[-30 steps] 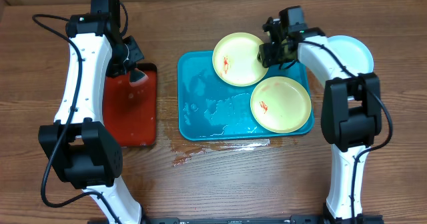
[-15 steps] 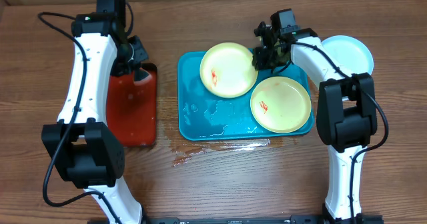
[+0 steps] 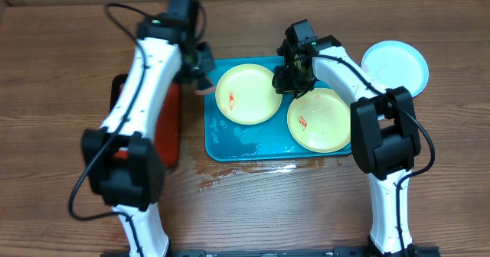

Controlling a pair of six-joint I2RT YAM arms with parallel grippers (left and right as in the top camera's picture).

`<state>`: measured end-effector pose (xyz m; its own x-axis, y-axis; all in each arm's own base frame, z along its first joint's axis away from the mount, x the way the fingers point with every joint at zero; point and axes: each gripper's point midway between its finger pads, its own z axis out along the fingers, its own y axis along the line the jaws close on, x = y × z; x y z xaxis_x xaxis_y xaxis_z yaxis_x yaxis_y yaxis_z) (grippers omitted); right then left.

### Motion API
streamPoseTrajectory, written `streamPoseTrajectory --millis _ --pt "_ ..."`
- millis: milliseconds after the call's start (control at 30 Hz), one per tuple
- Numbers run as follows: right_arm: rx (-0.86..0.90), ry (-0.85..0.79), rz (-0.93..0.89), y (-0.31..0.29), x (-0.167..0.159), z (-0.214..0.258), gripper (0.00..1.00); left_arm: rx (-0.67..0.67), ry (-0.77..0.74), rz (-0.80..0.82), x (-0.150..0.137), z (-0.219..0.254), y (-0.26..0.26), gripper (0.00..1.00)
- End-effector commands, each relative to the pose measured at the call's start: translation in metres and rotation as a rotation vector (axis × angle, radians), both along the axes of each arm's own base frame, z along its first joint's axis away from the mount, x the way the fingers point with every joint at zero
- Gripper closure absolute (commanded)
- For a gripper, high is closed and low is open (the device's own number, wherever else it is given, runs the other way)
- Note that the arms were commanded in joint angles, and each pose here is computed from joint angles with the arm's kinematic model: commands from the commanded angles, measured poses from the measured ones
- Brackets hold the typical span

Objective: Clean dirty plates on tray and stack at the side
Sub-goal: 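Hold the yellow plate with the right gripper and scrub it with the left sponge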

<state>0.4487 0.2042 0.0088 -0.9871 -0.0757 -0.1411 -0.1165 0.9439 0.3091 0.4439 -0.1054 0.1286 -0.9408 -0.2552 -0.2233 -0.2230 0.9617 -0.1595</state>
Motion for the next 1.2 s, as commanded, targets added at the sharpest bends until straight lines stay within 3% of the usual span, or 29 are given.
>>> streamPoseTrajectory --millis 0,433,633,733,1000,1167 --pt "-0.102 0.006 -0.128 -0.025 0.007 -0.01 0.96 -0.023 0.049 -0.038 -0.001 -0.029 -0.03 0.96" --pt "-0.068 -0.006 -0.046 -0.017 0.005 -0.009 0.96 -0.12 0.029 -0.138 0.019 -0.098 -0.11 0.96" --pt "-0.043 0.007 -0.028 -0.013 0.002 -0.011 0.96 -0.112 0.067 -0.166 0.016 -0.124 -0.113 0.96" --pt "-0.041 0.002 -0.028 -0.013 0.002 -0.013 0.96 -0.024 0.064 -0.214 0.015 -0.131 -0.099 0.96" --pt "-0.043 0.006 -0.028 -0.014 -0.001 -0.02 0.96 0.402 0.08 -0.116 0.016 -0.118 -0.011 0.96" --pt "-0.041 0.0 -0.028 -0.014 0.001 -0.02 0.96 0.41 0.086 -0.085 0.023 -0.095 0.003 0.96"
